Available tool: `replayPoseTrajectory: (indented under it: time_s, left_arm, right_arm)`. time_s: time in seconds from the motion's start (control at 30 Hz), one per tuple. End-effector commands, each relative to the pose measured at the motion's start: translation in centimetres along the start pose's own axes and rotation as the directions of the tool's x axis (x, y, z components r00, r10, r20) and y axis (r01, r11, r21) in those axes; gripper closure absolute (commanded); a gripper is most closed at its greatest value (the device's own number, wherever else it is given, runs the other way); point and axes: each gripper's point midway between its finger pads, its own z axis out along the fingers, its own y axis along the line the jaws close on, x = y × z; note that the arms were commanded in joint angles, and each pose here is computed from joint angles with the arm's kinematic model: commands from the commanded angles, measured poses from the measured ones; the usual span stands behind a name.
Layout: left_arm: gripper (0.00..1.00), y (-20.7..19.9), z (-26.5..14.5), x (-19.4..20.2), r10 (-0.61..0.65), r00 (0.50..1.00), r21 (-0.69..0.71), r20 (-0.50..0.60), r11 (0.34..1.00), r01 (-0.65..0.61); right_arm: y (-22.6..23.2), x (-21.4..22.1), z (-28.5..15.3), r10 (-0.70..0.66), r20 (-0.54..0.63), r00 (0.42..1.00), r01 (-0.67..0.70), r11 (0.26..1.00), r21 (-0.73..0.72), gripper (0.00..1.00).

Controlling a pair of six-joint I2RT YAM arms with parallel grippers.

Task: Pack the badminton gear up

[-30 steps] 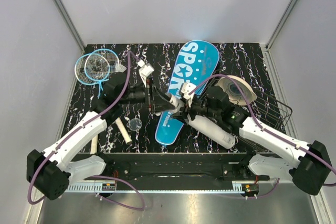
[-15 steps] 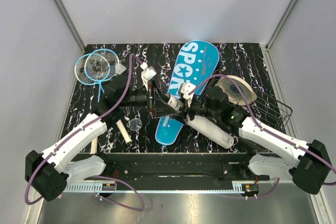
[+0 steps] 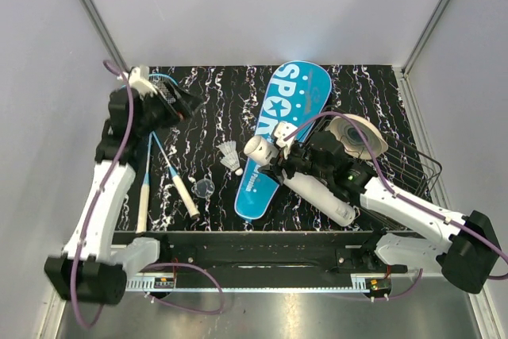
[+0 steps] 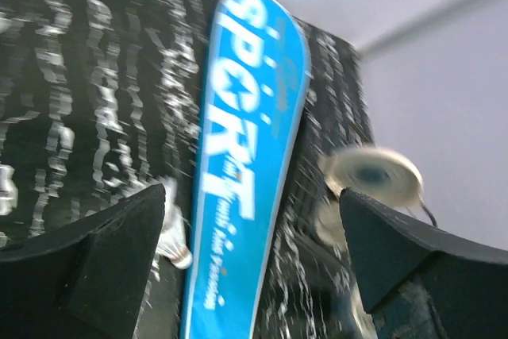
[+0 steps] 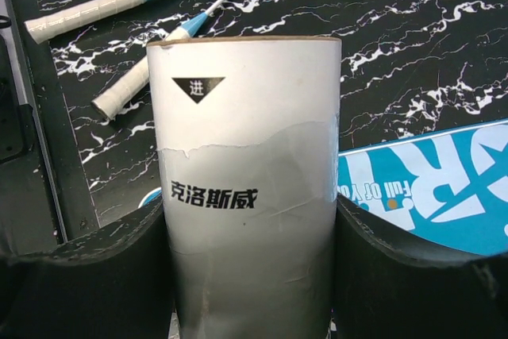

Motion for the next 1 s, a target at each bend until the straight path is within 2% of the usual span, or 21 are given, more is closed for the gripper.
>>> replayPoseTrajectory:
  time_s: [0.0, 0.07, 0.1, 0.13, 0.17, 0.2, 0.23, 0.27, 0.3, 0.33, 0.4, 0.43, 0.53, 0.63, 0.73, 0.97]
  left_arm:
    - [0.07, 8.2, 3.4, -5.5, -0.016, 0.998, -0.396, 0.066, 0.917, 0.041]
    - [0.07, 13.5, 6.0, -4.6, -0.001, 0.999, -0.567, -0.048, 0.823, -0.027]
    - [0.07, 14.2, 6.1, -7.2, 0.043, 0.999, -0.642, -0.032, 0.765, -0.053]
    - [0.07, 15.6, 6.6, -7.8, 0.053, 0.997, -0.692, -0.054, 0.718, -0.075]
    - [0.07, 19.1, 8.7, -6.4, 0.032, 0.99, -0.748, -0.138, 0.652, -0.125]
    - [0.07, 19.2, 9.0, -9.0, 0.076, 0.99, -0.785, -0.119, 0.604, -0.141]
    - [0.07, 22.1, 10.9, -7.7, 0.052, 0.983, -0.809, -0.173, 0.562, -0.172]
    - [0.07, 22.9, 11.9, -7.9, 0.073, 0.975, -0.803, -0.208, 0.556, -0.213]
    - [0.07, 22.7, 13.3, -9.3, 0.104, 0.973, -0.784, -0.204, 0.578, -0.226]
    - [0.09, 24.6, 14.9, -7.9, 0.11, 0.952, -0.761, -0.286, 0.577, -0.295]
    - [0.07, 25.3, 16.6, -8.7, 0.163, 0.939, -0.738, -0.304, 0.583, -0.34]
    - [0.05, 26.6, 17.4, -7.9, 0.185, 0.913, -0.713, -0.363, 0.576, -0.4]
    - [0.03, 28.3, 18.7, -7.3, 0.208, 0.89, -0.696, -0.405, 0.561, -0.448]
    - [0.03, 29.7, 19.1, -6.3, 0.18, 0.891, -0.701, -0.416, 0.561, -0.44]
    - [0.03, 30.3, 19.7, -4.3, 0.145, 0.884, -0.676, -0.445, 0.593, -0.438]
    - [0.1, 30.8, 20.6, -2.2, 0.097, 0.882, -0.655, -0.46, 0.634, -0.412]
  right_arm:
    - [-0.2, -0.8, 0.6, 0.015, 0.044, 0.999, -0.016, 1.0, 0.014, 0.72]
    - [-0.2, -1.0, 0.6, 0.018, 0.051, 0.999, -0.019, 1.0, 0.016, 0.71]
    - [-0.2, -1.0, 0.6, 0.019, 0.052, 0.998, -0.02, 1.0, 0.015, 0.71]
    - [-0.1, -1.0, 0.6, 0.02, 0.054, 0.998, -0.021, 1.0, 0.01, 0.71]
    - [-0.1, -1.2, 0.4, 0.018, 0.062, 0.998, -0.019, 1.0, 0.011, 0.71]
    - [0.0, -1.1, 0.3, 0.021, 0.062, 0.998, -0.022, 1.0, 0.011, 0.71]
    - [0.0, -1.1, 0.3, 0.022, 0.065, 0.998, -0.022, 1.0, 0.01, 0.71]
    - [0.0, -1.3, 0.1, 0.019, 0.074, 0.997, -0.02, 1.0, 0.009, 0.71]
    - [0.1, -1.3, 0.1, 0.019, 0.075, 0.997, -0.019, 1.0, 0.009, 0.71]
    - [0.1, -1.2, 0.0, 0.021, 0.073, 0.997, -0.022, 1.0, 0.006, 0.71]
    - [0.4, -1.3, -0.2, 0.024, 0.073, 0.997, -0.024, 1.0, -0.001, 0.71]
    - [0.3, -1.3, -0.4, 0.026, 0.072, 0.997, -0.026, 1.0, -0.001, 0.71]
    - [0.5, -1.5, -0.7, 0.025, 0.081, 0.996, -0.025, 1.0, -0.005, 0.71]
    - [0.4, -1.2, -0.6, 0.014, 0.071, 0.997, -0.014, 1.0, 0.003, 0.71]
    - [0.2, -1.0, -0.3, 0.013, 0.068, 0.998, -0.014, 1.0, 0.009, 0.71]
    - [0.5, -1.3, -0.1, 0.023, 0.078, 0.997, -0.022, 1.0, -0.009, 0.71]
